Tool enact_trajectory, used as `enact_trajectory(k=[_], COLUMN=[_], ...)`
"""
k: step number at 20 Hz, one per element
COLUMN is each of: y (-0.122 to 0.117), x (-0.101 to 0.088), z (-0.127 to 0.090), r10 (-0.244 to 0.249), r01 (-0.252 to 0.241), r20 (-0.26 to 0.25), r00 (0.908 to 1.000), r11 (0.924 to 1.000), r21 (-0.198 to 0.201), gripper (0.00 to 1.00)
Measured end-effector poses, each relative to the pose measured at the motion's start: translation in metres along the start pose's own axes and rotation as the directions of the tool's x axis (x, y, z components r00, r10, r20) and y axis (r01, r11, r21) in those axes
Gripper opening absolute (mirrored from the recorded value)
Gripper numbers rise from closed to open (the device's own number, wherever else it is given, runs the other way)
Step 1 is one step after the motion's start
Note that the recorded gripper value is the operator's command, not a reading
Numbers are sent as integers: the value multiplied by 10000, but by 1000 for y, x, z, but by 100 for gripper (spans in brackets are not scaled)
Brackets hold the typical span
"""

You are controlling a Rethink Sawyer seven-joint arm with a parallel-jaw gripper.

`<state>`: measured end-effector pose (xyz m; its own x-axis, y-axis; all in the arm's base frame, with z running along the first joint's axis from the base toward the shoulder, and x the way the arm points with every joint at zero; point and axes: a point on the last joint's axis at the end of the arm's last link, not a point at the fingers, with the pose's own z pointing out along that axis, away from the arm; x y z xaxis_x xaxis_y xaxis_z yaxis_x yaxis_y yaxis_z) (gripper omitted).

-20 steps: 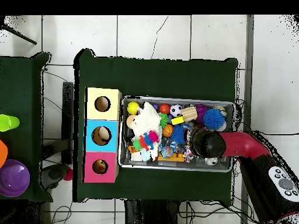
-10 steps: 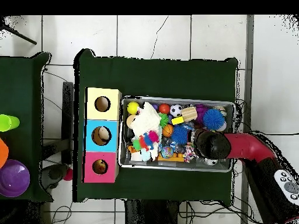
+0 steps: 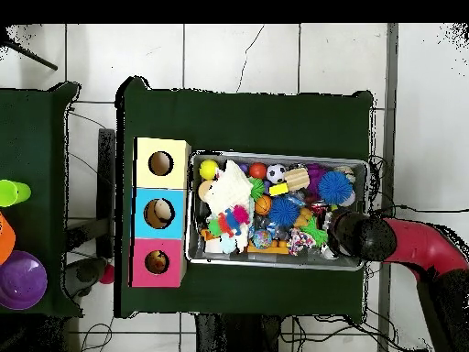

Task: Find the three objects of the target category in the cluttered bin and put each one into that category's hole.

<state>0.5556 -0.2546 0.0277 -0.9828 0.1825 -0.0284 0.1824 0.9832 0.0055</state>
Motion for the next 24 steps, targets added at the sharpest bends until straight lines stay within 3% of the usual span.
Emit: enact_trajectory(k=[4,9,24], y=[-11,-7,45], x=[2,4,4], z=[-16,-19,0], r10=[202,152,-598], r01=[-202,-151,596], r20=[-43,-79,-58], r00=[9998,9999,9982], r11=[9997,9998,9980], r21=[135,127,-203], gripper=[100,100,100])
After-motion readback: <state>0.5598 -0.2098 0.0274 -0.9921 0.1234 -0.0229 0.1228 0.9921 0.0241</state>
